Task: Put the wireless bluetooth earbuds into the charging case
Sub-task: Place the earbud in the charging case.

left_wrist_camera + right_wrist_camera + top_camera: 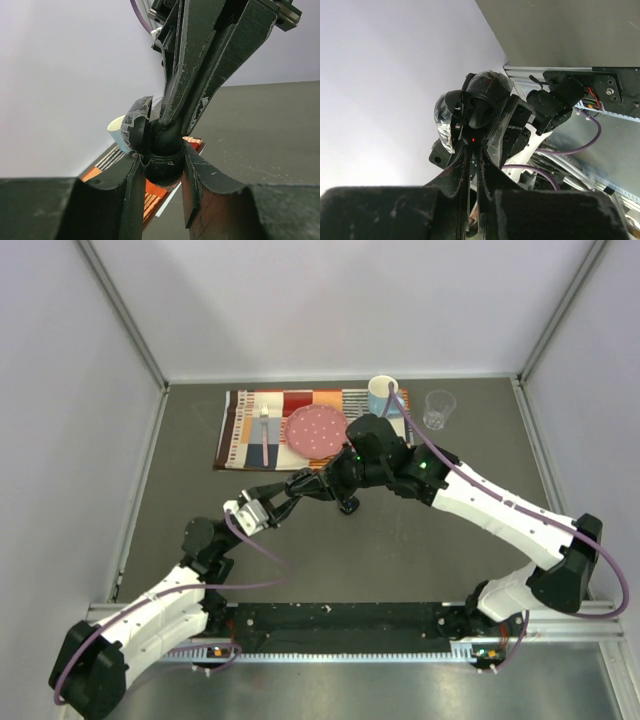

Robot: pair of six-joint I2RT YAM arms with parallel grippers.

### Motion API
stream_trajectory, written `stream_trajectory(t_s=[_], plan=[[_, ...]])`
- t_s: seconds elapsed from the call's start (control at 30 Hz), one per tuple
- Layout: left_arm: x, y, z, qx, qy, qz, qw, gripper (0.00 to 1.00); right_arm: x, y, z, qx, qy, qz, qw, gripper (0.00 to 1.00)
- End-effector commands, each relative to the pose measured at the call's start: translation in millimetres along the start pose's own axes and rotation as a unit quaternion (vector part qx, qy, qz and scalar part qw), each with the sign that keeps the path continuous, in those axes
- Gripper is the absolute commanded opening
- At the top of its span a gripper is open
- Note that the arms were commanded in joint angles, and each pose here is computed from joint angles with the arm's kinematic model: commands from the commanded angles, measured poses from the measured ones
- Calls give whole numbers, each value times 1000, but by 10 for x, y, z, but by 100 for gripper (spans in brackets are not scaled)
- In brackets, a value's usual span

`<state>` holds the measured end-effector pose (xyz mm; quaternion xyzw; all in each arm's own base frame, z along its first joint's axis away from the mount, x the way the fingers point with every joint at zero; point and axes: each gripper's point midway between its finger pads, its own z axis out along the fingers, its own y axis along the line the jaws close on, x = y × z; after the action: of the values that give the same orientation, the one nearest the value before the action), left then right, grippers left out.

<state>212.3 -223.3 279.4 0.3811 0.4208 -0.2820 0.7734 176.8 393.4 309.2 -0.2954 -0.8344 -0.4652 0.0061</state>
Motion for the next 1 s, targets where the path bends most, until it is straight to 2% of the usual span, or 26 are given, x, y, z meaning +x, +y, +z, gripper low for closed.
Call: stream_trajectory(t_s=[0.0,0.27,0.4,0.7,0.97], plan=[[-359,35,88,5,-57,25,998,0,87,-27,73,5,19,13,1000,0],[-357,44,99,2,-59,26,998,0,35,-137,105,14,11,27,999,0],[-371,59,91,-3,-61,29,998,0,-74,-249,105,19,-15,54,998,0],[-394,56,75,-6,-66,33,997,0,-193,-200,48,1,-51,71,996,0],[-430,32,90,1,-71,34,997,0,-173,-217,133,12,-42,64,997,1]])
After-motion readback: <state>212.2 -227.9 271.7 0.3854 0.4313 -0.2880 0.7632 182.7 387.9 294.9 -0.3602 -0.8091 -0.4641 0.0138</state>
